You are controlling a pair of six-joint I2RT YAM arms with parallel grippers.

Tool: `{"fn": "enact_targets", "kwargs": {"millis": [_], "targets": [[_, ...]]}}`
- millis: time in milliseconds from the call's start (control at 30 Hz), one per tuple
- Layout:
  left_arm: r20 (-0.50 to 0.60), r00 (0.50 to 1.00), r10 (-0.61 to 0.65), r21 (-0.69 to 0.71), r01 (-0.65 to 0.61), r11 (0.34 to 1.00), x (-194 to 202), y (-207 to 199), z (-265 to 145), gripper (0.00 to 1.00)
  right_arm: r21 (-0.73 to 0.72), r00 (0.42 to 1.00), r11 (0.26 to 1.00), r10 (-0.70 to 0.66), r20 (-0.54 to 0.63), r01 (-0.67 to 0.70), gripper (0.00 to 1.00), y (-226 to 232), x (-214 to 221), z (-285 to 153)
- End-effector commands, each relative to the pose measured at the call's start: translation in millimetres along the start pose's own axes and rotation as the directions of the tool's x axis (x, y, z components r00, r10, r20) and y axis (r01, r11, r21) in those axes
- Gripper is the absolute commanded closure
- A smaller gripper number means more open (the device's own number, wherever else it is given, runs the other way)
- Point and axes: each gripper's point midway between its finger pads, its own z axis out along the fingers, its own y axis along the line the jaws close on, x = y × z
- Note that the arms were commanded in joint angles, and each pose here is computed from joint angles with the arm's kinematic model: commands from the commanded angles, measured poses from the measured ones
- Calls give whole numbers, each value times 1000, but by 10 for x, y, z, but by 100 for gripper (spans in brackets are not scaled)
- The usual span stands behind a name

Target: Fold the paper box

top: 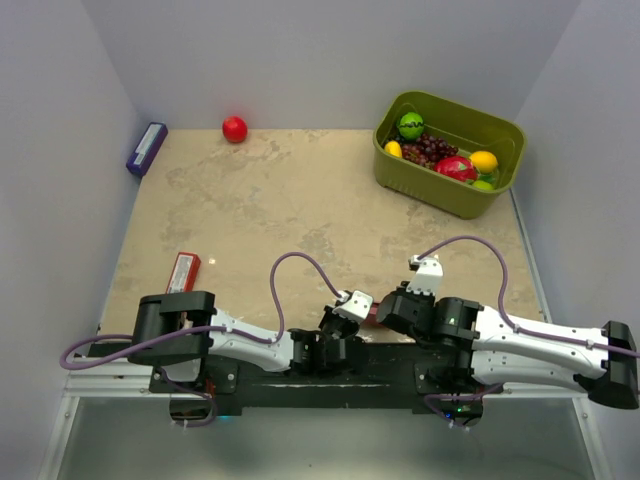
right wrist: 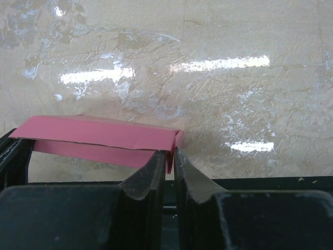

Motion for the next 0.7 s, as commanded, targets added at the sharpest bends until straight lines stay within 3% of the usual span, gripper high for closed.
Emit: {"fn": "enact_targets", "kwargs": {"millis": [0,400,567,667], "targets": [[-336,900,277,244,-200,949,1208,-41,-252,100,10,997,999,40,69,-41,84,8,-150,-11],[-355,887,296,244,-217,945,1259,1,-272,100,6,993,998,66,102,-67,85,5,-222,-21],[-357,886,294,245,-215,945,1262,-7,-273,100,5,994,999,52,99,-53,100,24,-213,-10],[-359,887,291,248,-210,946,1259,-28,-273,100,6,996,999,40,80,-40,100,38,-161,6]]}}
